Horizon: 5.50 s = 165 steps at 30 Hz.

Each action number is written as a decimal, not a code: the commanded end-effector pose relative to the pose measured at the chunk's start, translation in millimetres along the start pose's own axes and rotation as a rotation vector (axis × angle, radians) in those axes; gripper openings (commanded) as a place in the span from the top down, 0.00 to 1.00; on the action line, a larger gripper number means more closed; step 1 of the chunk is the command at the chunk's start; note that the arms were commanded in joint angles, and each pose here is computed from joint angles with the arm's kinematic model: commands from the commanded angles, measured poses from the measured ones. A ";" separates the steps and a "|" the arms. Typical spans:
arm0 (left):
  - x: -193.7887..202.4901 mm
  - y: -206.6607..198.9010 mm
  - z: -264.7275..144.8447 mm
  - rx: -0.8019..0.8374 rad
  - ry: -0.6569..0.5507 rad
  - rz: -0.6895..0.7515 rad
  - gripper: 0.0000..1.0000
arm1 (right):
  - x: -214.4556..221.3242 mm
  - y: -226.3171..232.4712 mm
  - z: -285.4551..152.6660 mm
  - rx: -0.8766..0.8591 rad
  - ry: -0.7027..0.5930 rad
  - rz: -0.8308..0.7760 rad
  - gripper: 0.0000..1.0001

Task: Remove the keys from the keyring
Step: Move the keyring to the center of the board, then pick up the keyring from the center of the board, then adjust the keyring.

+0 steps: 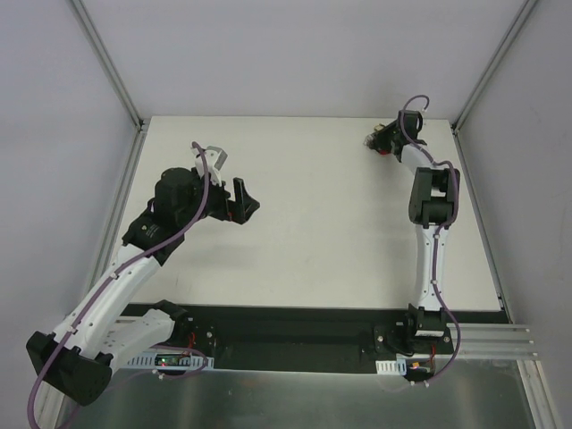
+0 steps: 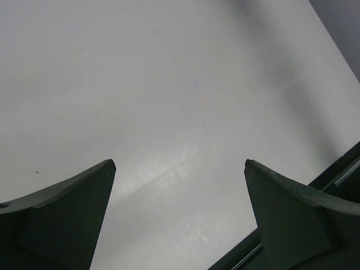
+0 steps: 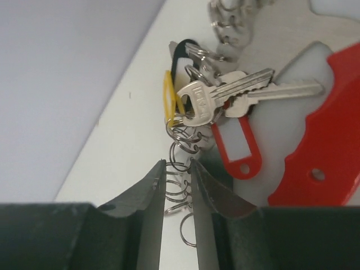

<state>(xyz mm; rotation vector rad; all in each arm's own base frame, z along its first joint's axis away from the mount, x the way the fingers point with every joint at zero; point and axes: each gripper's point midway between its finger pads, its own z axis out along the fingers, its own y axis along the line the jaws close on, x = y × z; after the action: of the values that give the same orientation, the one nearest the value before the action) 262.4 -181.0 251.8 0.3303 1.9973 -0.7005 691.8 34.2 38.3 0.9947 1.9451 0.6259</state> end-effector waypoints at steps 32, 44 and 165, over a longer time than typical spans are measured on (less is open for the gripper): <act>26.9 25.0 5.5 -0.095 -0.008 0.012 0.01 | 318.0 43.0 -359.8 -0.388 0.685 -0.984 0.51; 29.7 21.7 15.6 -0.075 0.058 -0.076 0.05 | 274.3 11.4 -306.2 -0.190 0.515 -1.314 0.45; -15.2 -125.3 0.0 0.747 -0.337 0.240 1.00 | 203.0 200.7 -591.7 -1.125 0.264 -0.929 0.20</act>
<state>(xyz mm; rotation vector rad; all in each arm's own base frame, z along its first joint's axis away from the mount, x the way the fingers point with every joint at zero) 209.2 -277.6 265.6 0.9531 1.4031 -1.1553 201.2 308.1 360.6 -0.7204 1.7963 1.2043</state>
